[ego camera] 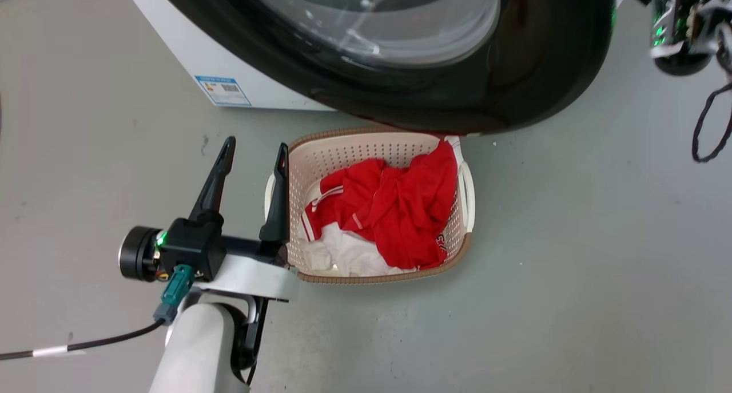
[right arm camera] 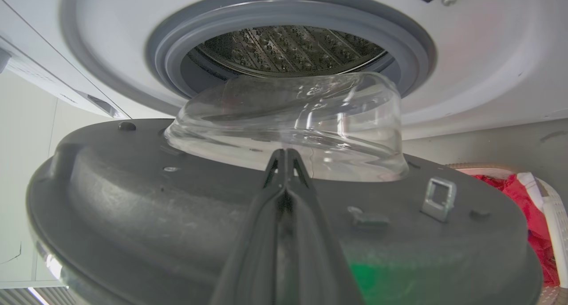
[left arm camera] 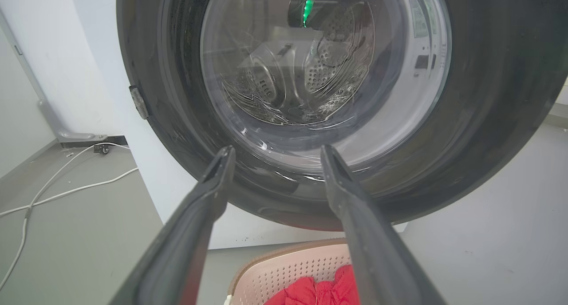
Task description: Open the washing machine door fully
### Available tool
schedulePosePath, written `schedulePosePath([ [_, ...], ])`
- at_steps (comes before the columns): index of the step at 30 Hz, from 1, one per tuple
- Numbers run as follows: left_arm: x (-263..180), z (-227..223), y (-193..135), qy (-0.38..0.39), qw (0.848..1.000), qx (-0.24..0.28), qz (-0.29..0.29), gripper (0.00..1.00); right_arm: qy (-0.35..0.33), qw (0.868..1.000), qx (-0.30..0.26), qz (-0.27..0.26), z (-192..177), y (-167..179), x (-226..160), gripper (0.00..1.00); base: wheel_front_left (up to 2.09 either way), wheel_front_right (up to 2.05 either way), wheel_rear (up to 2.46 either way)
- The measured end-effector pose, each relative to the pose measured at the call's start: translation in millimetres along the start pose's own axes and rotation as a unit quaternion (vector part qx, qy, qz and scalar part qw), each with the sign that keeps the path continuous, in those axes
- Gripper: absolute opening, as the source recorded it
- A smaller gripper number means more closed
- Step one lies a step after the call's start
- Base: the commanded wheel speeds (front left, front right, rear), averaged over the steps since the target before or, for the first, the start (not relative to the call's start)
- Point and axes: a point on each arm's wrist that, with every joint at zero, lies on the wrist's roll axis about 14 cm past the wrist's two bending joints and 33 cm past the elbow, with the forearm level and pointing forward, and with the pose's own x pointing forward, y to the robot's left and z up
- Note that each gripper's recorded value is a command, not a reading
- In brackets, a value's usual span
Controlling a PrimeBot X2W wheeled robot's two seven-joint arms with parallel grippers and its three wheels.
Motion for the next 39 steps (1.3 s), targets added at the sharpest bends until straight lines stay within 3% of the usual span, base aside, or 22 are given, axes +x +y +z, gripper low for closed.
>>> schedulePosePath([
  [18,-48,25,-3,-0.012,1.000,-0.002,0.012,1.00,0.093,0.995,-0.012,0.019,-91,24,-48,0.00,0.00,0.00,0.00],
  [39,-79,44,-3,-0.032,0.999,0.001,0.023,1.00,0.180,0.978,-0.032,0.105,-203,70,-63,0.00,0.00,0.00,0.00],
])
